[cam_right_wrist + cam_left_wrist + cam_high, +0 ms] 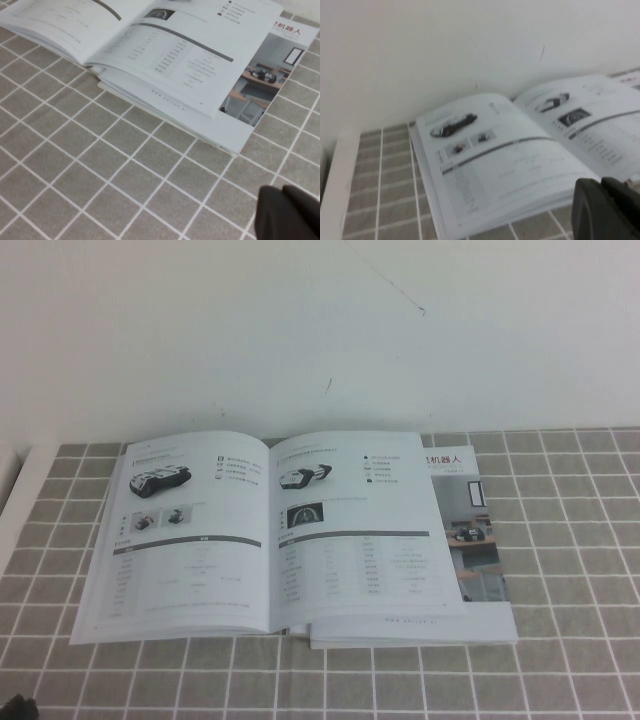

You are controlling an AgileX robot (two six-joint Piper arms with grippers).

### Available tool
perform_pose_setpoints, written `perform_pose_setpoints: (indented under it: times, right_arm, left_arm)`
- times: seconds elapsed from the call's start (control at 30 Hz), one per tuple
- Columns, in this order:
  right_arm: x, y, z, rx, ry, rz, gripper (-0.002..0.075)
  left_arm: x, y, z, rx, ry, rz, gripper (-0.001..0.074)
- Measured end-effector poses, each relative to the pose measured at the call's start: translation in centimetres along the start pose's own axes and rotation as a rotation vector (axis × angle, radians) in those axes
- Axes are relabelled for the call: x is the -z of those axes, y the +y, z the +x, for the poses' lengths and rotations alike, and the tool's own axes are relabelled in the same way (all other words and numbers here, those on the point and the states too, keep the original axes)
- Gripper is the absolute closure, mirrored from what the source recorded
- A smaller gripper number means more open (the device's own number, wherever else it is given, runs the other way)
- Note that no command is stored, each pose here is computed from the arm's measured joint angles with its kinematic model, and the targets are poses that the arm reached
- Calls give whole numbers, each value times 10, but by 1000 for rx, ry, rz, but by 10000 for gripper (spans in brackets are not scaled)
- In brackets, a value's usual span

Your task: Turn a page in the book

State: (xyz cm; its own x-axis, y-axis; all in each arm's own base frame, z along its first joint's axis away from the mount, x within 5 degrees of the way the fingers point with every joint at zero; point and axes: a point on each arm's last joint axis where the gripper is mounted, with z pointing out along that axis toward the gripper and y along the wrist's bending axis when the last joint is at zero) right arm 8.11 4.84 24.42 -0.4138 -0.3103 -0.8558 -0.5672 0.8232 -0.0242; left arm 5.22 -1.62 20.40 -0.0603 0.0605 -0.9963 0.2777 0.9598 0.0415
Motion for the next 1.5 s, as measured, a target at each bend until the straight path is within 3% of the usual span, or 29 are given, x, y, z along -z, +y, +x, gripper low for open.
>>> perform_pose_setpoints:
  times: [0.23, 0.53, 1.17, 1.3, 1.5]
  right_arm:
    - [0, 0, 0, 0, 0, 0, 726]
    - [0, 0, 0, 0, 0, -1, 726]
    - [2, 0, 0, 2, -8, 1, 726]
    - [15, 0, 0, 16, -81, 56, 726]
    - [49, -1, 6, 135, -249, 291, 726]
  left_arm:
    - [-1, 6, 28, 140, 186, -125, 738]
    - [1, 13, 29, 152, 202, -255, 738]
    - [2, 13, 29, 164, 200, -268, 738]
    - [2, 13, 29, 164, 200, -268, 738]
    - [2, 13, 29, 164, 200, -268, 738]
